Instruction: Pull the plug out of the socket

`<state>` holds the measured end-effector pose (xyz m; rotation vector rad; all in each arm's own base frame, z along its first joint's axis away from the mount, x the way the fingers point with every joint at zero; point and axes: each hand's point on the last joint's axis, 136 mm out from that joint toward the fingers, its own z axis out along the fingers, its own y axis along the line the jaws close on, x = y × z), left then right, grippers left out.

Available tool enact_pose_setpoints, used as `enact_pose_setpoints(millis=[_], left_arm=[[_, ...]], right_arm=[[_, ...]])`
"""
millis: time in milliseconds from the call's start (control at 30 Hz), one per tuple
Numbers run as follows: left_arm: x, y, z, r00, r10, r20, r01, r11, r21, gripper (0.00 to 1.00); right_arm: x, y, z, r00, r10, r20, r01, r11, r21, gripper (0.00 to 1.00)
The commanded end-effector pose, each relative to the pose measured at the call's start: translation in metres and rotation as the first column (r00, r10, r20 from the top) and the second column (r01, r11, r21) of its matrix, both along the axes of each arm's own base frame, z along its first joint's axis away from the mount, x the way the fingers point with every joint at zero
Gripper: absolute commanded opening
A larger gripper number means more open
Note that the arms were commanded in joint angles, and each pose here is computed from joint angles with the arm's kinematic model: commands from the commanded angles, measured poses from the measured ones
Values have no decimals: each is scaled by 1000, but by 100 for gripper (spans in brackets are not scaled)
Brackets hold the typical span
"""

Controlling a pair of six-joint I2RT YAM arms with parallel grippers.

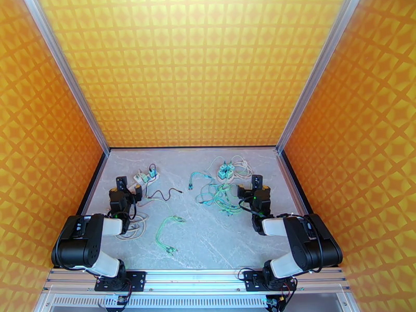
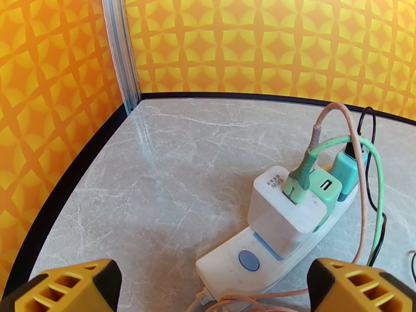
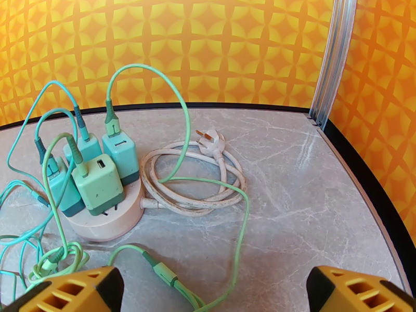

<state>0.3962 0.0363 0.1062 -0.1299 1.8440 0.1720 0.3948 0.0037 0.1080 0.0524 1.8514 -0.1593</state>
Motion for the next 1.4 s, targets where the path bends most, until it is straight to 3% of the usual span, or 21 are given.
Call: enact_pose_setpoints(millis=[0, 500, 600, 700, 833, 933, 1067, 1233, 1367], left_arm=[[2, -5, 4, 999, -28, 18, 27, 1000, 8, 99], [3, -3, 12, 999, -23, 23, 23, 1000, -2, 99], [2, 1, 36, 1000, 0, -24, 0, 1000, -9, 99], [1, 1, 75, 999, 13, -45, -15, 998, -56, 99], [-5, 5, 120, 986, 80, -149, -113, 968, -225, 99], [-8, 3, 134, 970, 90, -225, -153, 947, -282, 99], [-5, -10, 133, 966, 25, -258, -114, 935, -336, 99], [9, -21, 115, 950, -56, -306, -50, 943, -329, 99], [33, -12, 92, 921, -58, -384, -92, 928, -362, 100]], right_arm=[[3, 2, 6, 1000, 17, 11, -17, 1000, -4, 98], [0, 0, 10, 999, 4, 34, -3, 1000, -6, 99], [-14, -14, 29, 994, -73, 79, 72, 997, 7, 98], [-26, -33, 45, 980, -200, 18, 199, 978, 60, 98], [-43, -51, 67, 922, -378, -85, 387, 890, 241, 98], [-38, -32, 84, 952, -286, -106, 305, 900, 312, 98], [-30, -4, 99, 987, -134, -93, 160, 905, 395, 98], [-24, 27, 115, 994, 39, -98, 9, 894, 447, 99], [-23, 41, 119, 987, 113, -113, -46, 878, 477, 98]])
